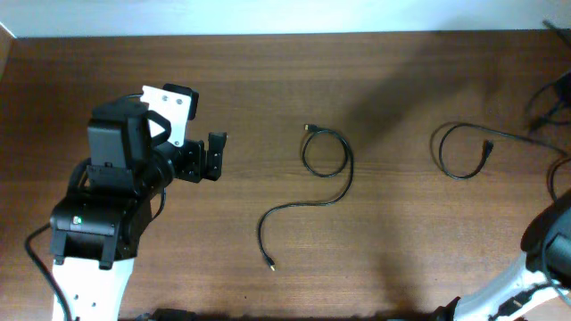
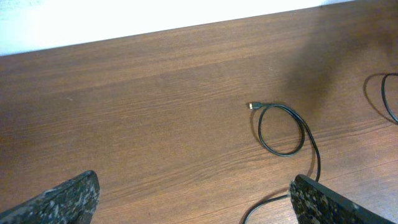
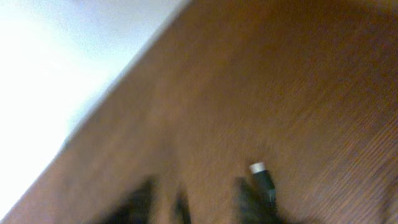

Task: Untangle cables

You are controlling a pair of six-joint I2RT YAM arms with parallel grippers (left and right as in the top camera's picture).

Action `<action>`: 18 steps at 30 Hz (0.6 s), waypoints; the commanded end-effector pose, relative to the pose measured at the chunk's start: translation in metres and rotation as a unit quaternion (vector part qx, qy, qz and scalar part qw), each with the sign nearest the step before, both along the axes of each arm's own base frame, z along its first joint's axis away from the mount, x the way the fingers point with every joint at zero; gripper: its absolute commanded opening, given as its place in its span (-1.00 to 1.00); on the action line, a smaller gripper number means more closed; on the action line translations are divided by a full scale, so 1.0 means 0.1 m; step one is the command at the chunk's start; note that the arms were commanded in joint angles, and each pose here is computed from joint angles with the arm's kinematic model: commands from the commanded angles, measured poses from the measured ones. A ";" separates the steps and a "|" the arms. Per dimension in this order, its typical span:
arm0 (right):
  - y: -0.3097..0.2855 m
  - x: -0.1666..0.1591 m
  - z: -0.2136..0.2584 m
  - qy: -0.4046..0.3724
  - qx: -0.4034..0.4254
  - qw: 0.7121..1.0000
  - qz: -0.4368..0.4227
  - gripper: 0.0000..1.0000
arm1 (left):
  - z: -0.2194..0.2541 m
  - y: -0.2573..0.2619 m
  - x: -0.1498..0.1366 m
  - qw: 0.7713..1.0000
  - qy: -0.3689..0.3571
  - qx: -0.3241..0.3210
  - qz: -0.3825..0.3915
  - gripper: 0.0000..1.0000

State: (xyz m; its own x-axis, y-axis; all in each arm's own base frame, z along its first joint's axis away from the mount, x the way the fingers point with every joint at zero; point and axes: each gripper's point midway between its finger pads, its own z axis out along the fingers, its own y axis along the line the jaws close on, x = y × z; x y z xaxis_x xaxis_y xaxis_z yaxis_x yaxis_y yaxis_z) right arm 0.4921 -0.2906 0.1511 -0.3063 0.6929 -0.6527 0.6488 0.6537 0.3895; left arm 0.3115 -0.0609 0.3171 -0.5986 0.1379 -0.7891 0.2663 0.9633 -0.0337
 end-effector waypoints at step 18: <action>1.98 -1.41 -0.42 0.376 0.117 0.914 0.102 1.00 | 0.02 0.01 0.00 1.000 -0.005 0.004 0.000 0.98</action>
State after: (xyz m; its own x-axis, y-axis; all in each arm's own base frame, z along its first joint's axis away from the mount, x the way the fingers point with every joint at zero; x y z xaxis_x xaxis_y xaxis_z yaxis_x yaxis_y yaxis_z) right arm 0.3660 -0.0831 0.1222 -0.7758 0.6285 -0.0566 0.6190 0.7753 0.1255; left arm 0.3117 -0.0608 0.3169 -0.5992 0.1380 -0.7886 0.2660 0.9634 -0.0335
